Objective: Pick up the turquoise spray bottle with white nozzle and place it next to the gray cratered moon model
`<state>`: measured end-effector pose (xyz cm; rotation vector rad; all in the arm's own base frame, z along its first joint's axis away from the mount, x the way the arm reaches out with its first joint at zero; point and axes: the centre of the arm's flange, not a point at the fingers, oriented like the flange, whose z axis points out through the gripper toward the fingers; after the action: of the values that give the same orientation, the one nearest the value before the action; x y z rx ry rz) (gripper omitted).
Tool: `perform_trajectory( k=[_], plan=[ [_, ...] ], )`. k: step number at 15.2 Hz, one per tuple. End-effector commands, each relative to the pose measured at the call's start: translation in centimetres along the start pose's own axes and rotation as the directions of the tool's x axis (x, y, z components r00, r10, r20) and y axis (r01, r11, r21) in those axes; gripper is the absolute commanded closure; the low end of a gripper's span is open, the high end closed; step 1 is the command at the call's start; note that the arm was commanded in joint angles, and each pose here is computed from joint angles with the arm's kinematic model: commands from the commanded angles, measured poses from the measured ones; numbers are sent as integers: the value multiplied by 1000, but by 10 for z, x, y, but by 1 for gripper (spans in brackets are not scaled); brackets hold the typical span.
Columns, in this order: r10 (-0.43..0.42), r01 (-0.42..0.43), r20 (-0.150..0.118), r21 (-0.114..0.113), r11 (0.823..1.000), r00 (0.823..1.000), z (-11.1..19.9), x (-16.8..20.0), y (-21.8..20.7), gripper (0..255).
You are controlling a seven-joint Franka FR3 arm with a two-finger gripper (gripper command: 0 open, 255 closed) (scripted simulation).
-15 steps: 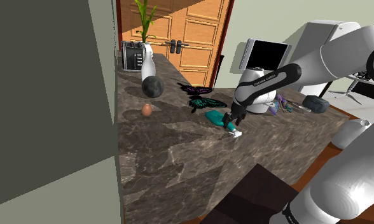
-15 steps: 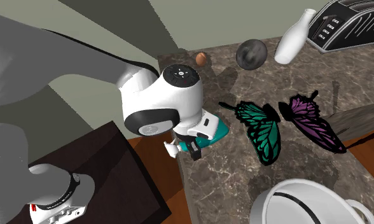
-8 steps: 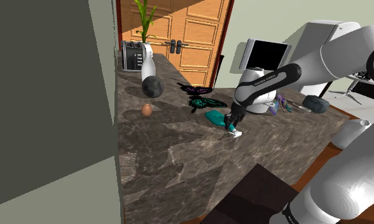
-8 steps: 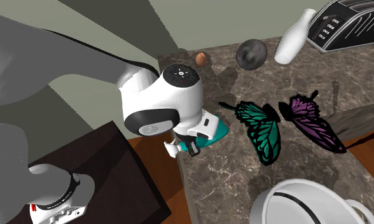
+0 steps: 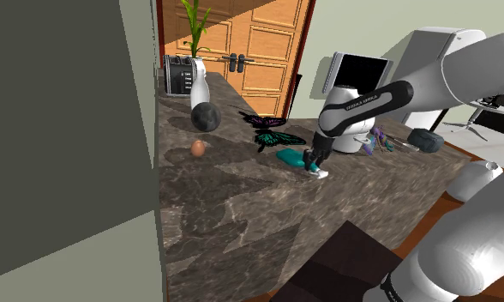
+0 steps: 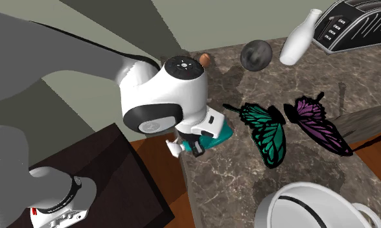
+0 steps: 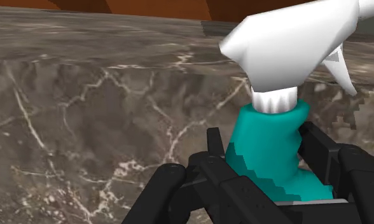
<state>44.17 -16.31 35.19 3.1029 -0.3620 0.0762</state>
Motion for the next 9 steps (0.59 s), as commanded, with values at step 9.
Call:
perform_trajectory(
  k=[9],
  plan=[
    [0,0,0,0,1000,1000,-53,2,1,255]
  ],
)
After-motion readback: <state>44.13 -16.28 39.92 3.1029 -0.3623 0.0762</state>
